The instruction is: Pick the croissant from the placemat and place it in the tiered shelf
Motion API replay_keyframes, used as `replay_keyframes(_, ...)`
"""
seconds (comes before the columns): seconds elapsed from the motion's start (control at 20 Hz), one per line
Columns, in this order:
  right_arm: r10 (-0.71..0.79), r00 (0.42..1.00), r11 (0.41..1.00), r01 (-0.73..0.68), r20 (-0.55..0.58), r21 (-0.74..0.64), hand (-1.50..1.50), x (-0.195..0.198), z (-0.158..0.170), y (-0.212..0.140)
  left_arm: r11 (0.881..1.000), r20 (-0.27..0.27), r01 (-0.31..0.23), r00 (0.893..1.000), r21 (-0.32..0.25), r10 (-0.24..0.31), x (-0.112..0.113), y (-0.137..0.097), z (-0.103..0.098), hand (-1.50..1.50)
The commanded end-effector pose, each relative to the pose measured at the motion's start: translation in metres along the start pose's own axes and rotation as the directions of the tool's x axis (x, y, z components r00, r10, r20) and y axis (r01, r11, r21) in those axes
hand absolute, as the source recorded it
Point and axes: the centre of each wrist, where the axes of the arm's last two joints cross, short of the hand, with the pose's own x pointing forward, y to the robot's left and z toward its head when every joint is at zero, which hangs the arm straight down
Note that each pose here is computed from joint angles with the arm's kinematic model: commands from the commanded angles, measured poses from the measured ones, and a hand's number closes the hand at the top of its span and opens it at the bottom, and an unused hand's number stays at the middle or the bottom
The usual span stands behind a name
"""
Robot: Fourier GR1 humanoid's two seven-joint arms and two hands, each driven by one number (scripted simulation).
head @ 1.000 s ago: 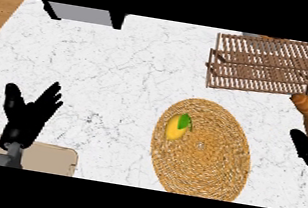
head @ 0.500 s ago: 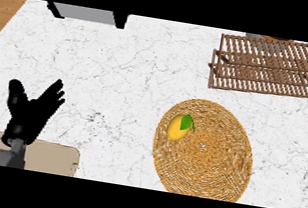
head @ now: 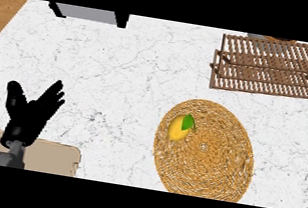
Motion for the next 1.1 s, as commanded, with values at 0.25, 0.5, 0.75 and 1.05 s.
replay_keyframes(0.25, 0.091, 0.995, 0.994, -0.093, 0.033, 0.063, 1.50, -0.027, -0.044, 0.033, 1.000, 0.012, 0.004, 1.000, -0.010, -0.004, 0.006, -0.001, -0.006, 0.00)
replay_keyframes(0.5, 0.110, 0.994, 0.993, -0.110, 0.010, 0.034, 1.50, -0.059, -0.060, 0.053, 1.000, 0.003, 0.024, 1.000, 0.003, -0.024, 0.002, 0.007, -0.001, 0.00)
replay_keyframes(0.75, 0.113, 0.993, 0.993, -0.114, 0.016, 0.013, 1.50, -0.049, -0.078, 0.061, 1.000, 0.006, 0.012, 1.000, -0.012, -0.011, 0.004, -0.001, -0.002, 0.00)
replay_keyframes(1.05, 0.082, 0.994, 0.997, -0.083, 0.065, 0.000, 1.50, -0.064, -0.080, 0.070, 1.000, 0.002, -0.005, 1.000, -0.003, 0.005, 0.018, 0.010, -0.004, 0.00)
